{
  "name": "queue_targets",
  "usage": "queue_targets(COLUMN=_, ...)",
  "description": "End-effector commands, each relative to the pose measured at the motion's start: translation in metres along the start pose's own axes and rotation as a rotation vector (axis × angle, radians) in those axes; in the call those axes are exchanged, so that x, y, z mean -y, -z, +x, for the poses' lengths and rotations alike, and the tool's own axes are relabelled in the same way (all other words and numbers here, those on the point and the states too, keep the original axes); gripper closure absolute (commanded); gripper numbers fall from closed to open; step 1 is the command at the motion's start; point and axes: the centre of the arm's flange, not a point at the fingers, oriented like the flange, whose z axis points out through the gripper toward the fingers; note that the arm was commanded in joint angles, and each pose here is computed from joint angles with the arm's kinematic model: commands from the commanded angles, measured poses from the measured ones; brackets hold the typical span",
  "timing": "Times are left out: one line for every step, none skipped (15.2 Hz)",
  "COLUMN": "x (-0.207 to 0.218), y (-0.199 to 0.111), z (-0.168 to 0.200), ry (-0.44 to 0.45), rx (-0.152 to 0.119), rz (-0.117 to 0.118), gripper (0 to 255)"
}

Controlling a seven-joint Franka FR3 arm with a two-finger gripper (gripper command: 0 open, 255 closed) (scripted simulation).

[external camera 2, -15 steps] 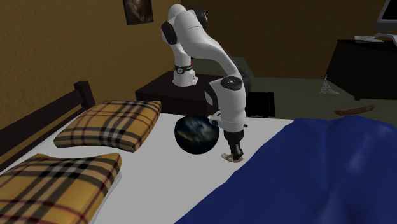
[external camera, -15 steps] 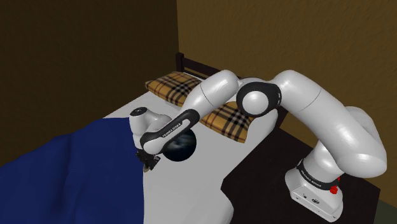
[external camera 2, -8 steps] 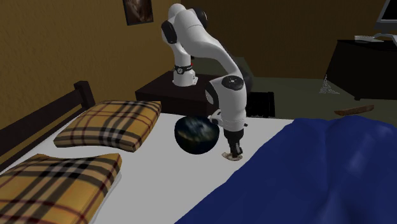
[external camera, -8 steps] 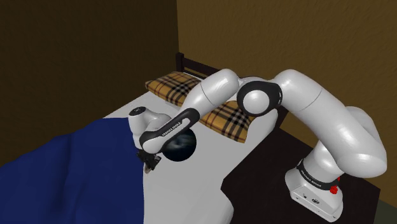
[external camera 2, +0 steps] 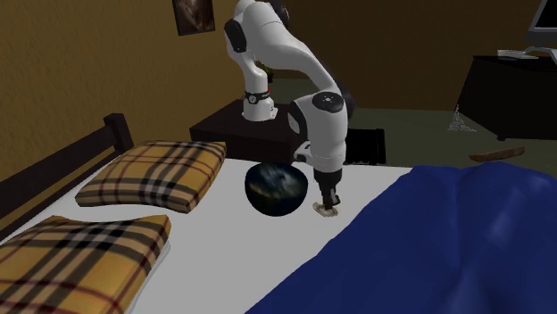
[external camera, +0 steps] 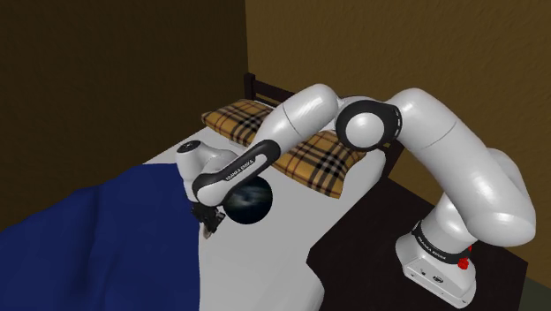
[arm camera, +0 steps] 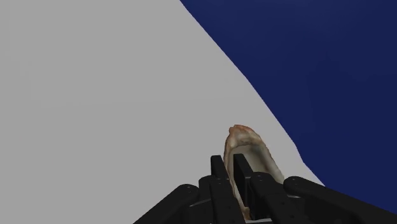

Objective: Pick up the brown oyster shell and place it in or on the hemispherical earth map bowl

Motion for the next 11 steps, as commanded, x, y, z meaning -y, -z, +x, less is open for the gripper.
queue_targets(x=-0.001, y=0.010, z=-0.002, ry=0.000, rx=0.000, rz=-0.001, gripper=255)
queue_targets(x=-0.002, y=0.015, z=-0.003, ry=0.000, rx=0.000, rz=-0.001, gripper=255)
queue_targets(x=-0.003, y=0.020, z=-0.004, ry=0.000, rx=0.000, rz=-0.001, gripper=255)
queue_targets(x=-0.003, y=0.026, z=-0.004, ry=0.000, rx=0.000, rz=-0.001, gripper=255)
queue_targets(x=-0.004, y=0.031, z=-0.005, ry=0.000, rx=0.000, rz=-0.001, gripper=255)
queue_targets(x=-0.005, y=0.036, z=-0.006, ry=0.000, rx=0.000, rz=-0.001, gripper=255)
queue_targets(x=-0.005, y=0.041, z=-0.007, ry=0.000, rx=0.000, rz=-0.001, gripper=255)
queue_targets(x=-0.006, y=0.046, z=-0.008, ry=0.000, rx=0.000, rz=-0.001, gripper=255)
queue_targets(x=-0.007, y=0.051, z=-0.008, ry=0.000, rx=0.000, rz=-0.001, gripper=255)
queue_targets(x=-0.008, y=0.057, z=-0.009, ry=0.000, rx=0.000, rz=-0.001, gripper=255)
queue_targets(x=-0.008, y=0.062, z=-0.010, ry=0.000, rx=0.000, rz=-0.001, gripper=255)
